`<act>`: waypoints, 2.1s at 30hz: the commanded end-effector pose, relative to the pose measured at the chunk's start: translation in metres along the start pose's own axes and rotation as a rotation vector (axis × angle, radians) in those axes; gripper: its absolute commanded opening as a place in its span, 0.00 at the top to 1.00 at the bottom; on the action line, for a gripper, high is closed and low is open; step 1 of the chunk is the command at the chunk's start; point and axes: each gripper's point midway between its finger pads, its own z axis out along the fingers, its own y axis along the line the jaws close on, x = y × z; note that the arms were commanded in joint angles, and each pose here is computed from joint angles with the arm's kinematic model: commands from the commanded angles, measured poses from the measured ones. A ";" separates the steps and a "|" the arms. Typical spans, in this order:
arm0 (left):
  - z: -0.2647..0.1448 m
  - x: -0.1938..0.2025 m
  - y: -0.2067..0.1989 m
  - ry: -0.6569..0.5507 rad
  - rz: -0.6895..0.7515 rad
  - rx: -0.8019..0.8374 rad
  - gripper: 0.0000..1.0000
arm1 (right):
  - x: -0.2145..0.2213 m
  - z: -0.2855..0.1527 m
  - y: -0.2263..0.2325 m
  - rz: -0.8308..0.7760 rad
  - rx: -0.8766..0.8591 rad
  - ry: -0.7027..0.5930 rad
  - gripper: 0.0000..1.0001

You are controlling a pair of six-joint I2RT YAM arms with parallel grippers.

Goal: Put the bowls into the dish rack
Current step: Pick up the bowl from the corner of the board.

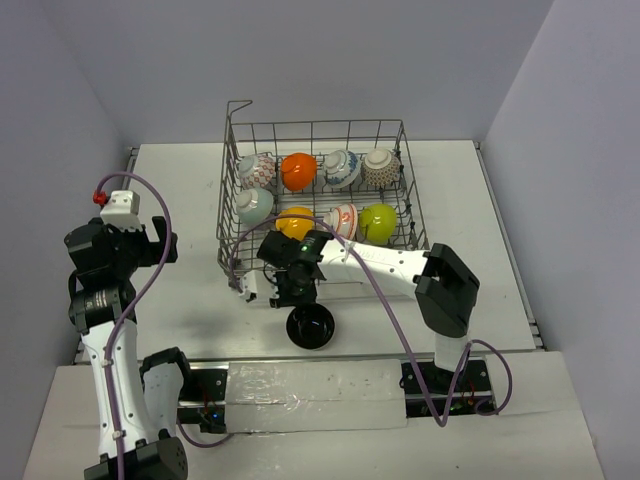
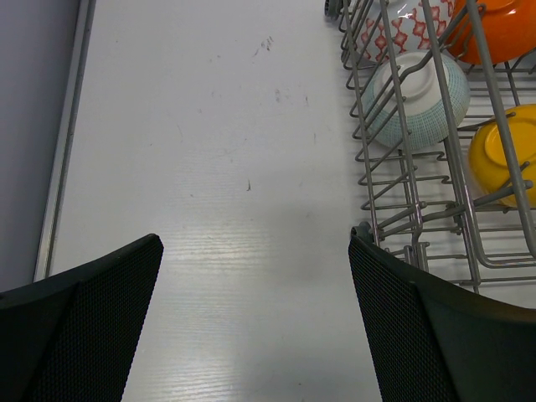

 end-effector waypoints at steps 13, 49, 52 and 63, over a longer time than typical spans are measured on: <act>-0.001 -0.013 0.003 -0.048 0.006 -0.022 0.01 | -0.028 -0.066 0.010 0.020 0.109 -0.177 0.68; -0.001 -0.010 0.003 -0.051 -0.003 -0.023 0.01 | 0.039 -0.028 0.123 -0.067 -0.223 -0.087 0.65; -0.001 -0.009 0.003 -0.049 -0.001 -0.020 0.01 | 0.038 -0.024 0.121 -0.071 -0.223 -0.085 0.64; -0.003 -0.005 -0.003 -0.054 0.002 0.009 0.01 | 0.038 -0.011 0.121 -0.074 -0.260 -0.046 0.63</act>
